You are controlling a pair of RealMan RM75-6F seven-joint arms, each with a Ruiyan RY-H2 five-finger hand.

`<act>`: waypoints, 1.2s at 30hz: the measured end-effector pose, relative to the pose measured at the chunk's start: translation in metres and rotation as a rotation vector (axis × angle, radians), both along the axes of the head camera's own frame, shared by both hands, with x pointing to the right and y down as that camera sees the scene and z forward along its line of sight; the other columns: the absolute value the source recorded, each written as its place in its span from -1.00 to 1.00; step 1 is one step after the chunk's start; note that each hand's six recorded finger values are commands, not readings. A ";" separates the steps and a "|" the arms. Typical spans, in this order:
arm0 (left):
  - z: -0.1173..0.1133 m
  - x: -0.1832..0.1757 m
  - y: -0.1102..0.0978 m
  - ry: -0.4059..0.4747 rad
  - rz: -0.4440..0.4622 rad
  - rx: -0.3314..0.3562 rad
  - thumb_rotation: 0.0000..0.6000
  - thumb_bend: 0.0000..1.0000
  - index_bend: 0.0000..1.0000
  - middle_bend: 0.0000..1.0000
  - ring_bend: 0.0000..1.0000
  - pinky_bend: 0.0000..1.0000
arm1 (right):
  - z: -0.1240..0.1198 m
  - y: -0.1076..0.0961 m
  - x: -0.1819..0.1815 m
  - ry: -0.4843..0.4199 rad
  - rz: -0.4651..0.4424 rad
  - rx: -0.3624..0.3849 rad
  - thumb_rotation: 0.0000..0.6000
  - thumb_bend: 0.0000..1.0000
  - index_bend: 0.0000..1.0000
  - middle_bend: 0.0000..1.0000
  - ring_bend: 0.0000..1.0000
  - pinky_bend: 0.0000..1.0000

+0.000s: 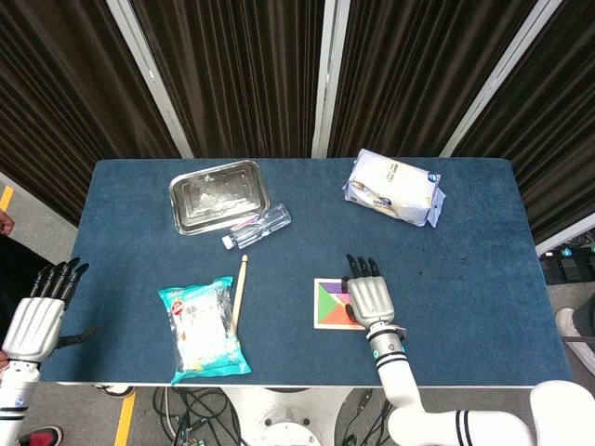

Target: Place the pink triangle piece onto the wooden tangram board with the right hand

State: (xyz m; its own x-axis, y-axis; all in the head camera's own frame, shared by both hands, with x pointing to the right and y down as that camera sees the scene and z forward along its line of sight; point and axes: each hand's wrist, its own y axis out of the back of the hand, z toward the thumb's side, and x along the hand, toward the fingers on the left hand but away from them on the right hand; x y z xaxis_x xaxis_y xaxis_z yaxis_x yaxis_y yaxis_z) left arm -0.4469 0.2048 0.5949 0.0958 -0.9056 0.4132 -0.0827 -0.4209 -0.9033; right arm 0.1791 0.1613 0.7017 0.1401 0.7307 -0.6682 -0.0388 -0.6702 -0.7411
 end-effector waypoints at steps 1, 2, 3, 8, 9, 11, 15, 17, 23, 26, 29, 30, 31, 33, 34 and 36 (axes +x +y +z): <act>0.000 0.000 0.000 0.000 -0.001 0.000 1.00 -1.00 -0.98 -1.00 -1.00 -1.00 | 0.000 0.000 -0.001 0.004 0.003 -0.001 1.00 -0.35 -0.01 -1.00 -1.00 -1.00; 0.000 -0.001 0.000 0.001 -0.002 0.001 1.00 -1.00 -0.98 -1.00 -1.00 -1.00 | 0.001 0.000 -0.002 0.008 0.007 -0.002 1.00 -0.35 -0.01 -1.00 -1.00 -1.00; -0.001 -0.001 0.000 0.001 -0.002 0.002 1.00 -1.00 -0.98 -1.00 -1.00 -1.00 | 0.001 0.000 -0.003 0.010 0.010 -0.003 1.00 -0.35 -0.01 -1.00 -1.00 -1.00; -0.001 -0.004 0.000 0.001 -0.006 0.003 1.00 -1.00 -0.98 -1.00 -1.00 -1.00 | 0.003 0.000 -0.008 0.019 0.019 -0.003 1.00 -0.36 -0.01 -1.00 -1.00 -1.00; -0.001 -0.004 0.000 0.002 -0.006 0.003 1.00 -1.00 -0.98 -1.00 -1.00 -1.00 | 0.004 0.000 -0.009 0.020 0.019 -0.004 1.00 -0.35 -0.01 -1.00 -1.00 -1.00; -0.001 -0.004 0.001 0.002 -0.007 0.003 1.00 -1.00 -0.98 -1.00 -1.00 -1.00 | 0.005 0.001 -0.011 0.021 0.020 -0.005 1.00 -0.35 -0.01 -1.00 -1.00 -1.00; -0.002 -0.005 0.001 0.001 -0.009 0.004 1.00 -1.00 -0.98 -1.00 -1.00 -1.00 | 0.007 0.001 -0.014 0.023 0.017 -0.005 1.00 -0.36 -0.01 -1.00 -1.00 -1.00; -0.002 -0.006 0.001 0.001 -0.010 0.005 1.00 -1.00 -0.98 -1.00 -1.00 -1.00 | 0.008 0.002 -0.015 0.026 0.016 -0.005 1.00 -0.36 -0.01 -1.00 -1.00 -1.00; -0.001 -0.008 0.002 0.001 -0.014 0.002 1.00 -1.00 -0.98 -1.00 -1.00 -1.00 | 0.011 0.003 -0.016 0.032 0.015 -0.008 1.00 -0.36 -0.01 -1.00 -1.00 -1.00; -0.001 -0.008 0.003 0.002 -0.014 0.000 1.00 -1.00 -0.98 -1.00 -1.00 -1.00 | 0.011 0.003 -0.017 0.030 0.016 -0.008 1.00 -0.36 -0.01 -1.00 -1.00 -1.00; 0.000 -0.008 0.002 0.003 -0.013 0.001 1.00 -1.00 -0.98 -1.00 -1.00 -1.00 | 0.011 0.003 -0.018 0.031 0.014 -0.008 1.00 -0.36 -0.01 -1.00 -1.00 -1.00; 0.000 -0.008 0.002 0.003 -0.013 0.002 1.00 -1.00 -0.98 -1.00 -1.00 -1.00 | 0.012 0.003 -0.018 0.032 0.014 -0.008 1.00 -0.36 0.00 -1.00 -1.00 -1.00; -0.001 -0.008 0.002 0.003 -0.013 0.003 1.00 -1.00 -0.98 -1.00 -1.00 -1.00 | 0.012 0.003 -0.018 0.033 0.013 -0.009 1.00 -0.36 0.00 -1.00 -1.00 -1.00; -0.001 -0.008 0.002 0.002 -0.014 0.004 1.00 -1.00 -0.98 -1.00 -1.00 -1.00 | 0.012 0.003 -0.017 0.037 0.012 -0.010 1.00 -0.36 0.00 -1.00 -1.00 -1.00; -0.001 -0.008 0.002 0.002 -0.015 0.005 1.00 -1.00 -0.98 -1.00 -1.00 -1.00 | 0.013 0.003 -0.017 0.039 0.012 -0.011 1.00 -0.36 0.00 -1.00 -1.00 -1.00; -0.001 -0.008 0.002 0.001 -0.015 0.005 1.00 -1.00 -0.98 -1.00 -1.00 -1.00 | 0.013 0.003 -0.017 0.041 0.012 -0.013 1.00 -0.36 -0.01 -1.00 -1.00 -1.00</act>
